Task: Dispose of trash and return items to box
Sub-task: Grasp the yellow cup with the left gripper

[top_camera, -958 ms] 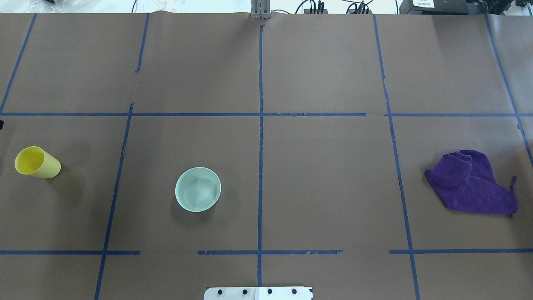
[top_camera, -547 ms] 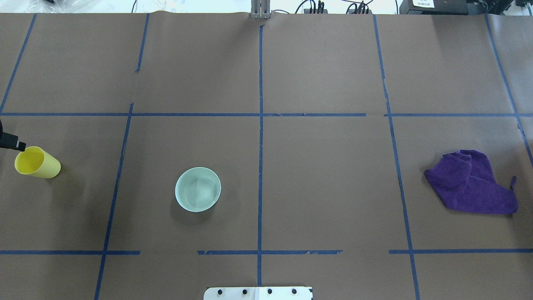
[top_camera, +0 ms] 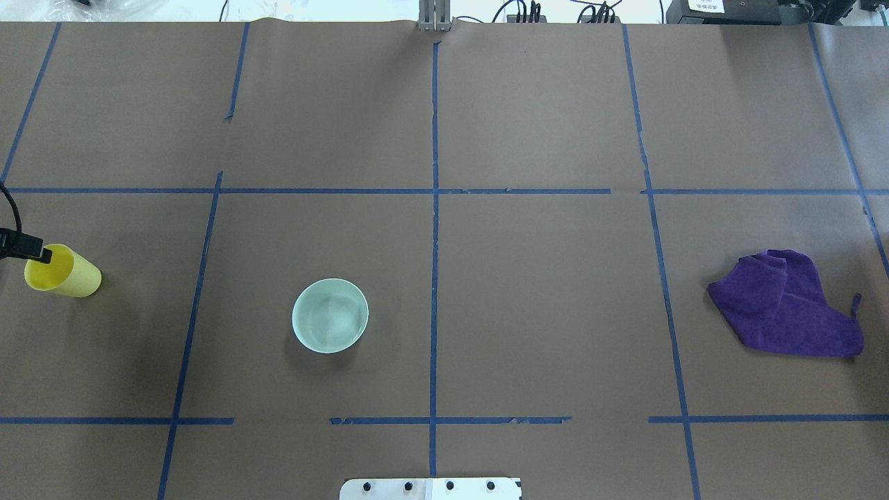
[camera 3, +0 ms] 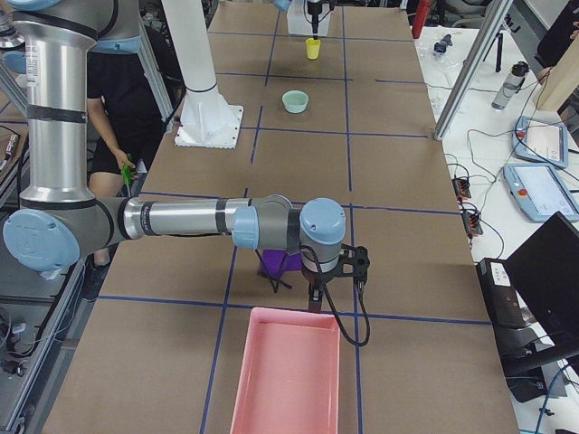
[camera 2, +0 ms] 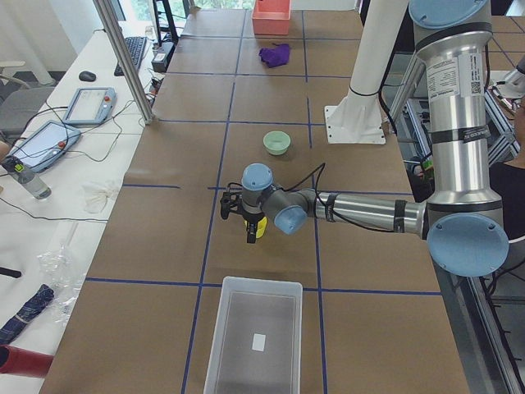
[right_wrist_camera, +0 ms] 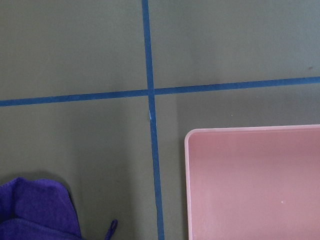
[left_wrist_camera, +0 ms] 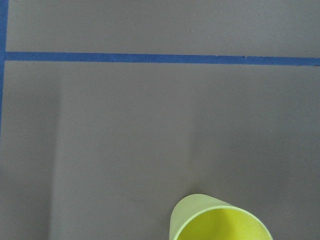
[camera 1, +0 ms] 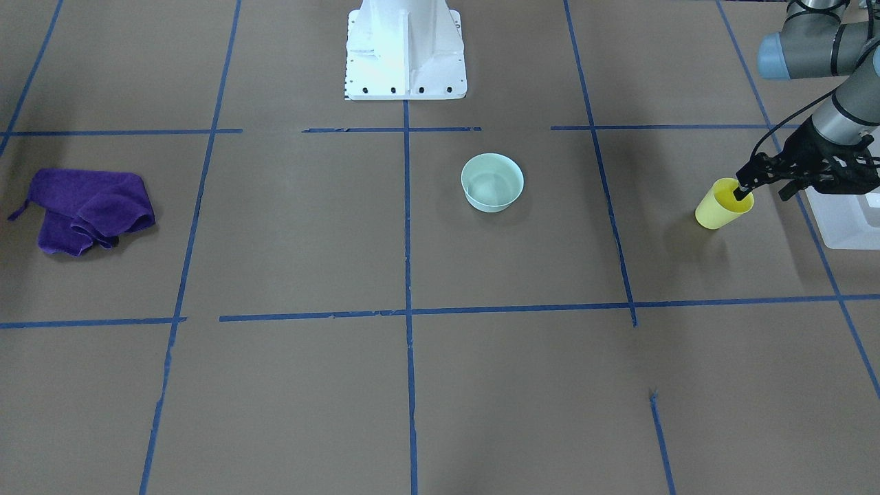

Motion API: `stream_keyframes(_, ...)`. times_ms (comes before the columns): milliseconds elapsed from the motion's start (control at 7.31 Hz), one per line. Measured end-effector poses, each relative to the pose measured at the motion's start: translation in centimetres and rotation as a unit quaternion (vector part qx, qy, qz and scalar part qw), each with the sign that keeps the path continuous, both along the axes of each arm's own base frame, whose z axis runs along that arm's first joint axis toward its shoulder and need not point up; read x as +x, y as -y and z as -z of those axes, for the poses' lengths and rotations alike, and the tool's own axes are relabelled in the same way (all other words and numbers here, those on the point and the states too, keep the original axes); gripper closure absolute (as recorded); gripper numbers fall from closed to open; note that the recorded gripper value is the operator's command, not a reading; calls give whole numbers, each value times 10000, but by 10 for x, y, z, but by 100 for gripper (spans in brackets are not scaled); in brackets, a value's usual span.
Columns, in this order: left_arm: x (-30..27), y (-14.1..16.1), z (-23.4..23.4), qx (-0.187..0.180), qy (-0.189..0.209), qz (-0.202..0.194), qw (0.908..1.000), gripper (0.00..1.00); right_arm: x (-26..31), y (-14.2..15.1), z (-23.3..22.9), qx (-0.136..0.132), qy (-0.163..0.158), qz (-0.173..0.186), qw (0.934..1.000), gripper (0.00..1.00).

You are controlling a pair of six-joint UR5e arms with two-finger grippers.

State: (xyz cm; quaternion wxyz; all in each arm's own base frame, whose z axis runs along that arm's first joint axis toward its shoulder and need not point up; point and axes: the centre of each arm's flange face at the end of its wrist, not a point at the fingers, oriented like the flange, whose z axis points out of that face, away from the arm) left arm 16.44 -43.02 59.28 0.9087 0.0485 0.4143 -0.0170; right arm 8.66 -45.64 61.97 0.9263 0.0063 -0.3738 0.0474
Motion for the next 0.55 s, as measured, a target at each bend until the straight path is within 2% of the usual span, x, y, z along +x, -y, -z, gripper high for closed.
stream_keyframes(137, 6, -2, -7, 9, -2, -64, 10000, 3, 0, 0, 3, 34, 19, 0, 10000, 0)
stream_keyframes(274, 10, -3, -13, 31, -15, -108, 9999, 26, 0, 1, 4, 41, 27, -1, 10000, 0)
stream_keyframes(411, 12, -4, -16, 53, -35, -134, 9999, 64, 0, 0, 4, 37, 31, -3, 10000, 0)
stream_keyframes(547, 13, -5, -17, 56, -48, -140, 9999, 93, 0, 0, 4, 34, 32, -4, 10000, 0)
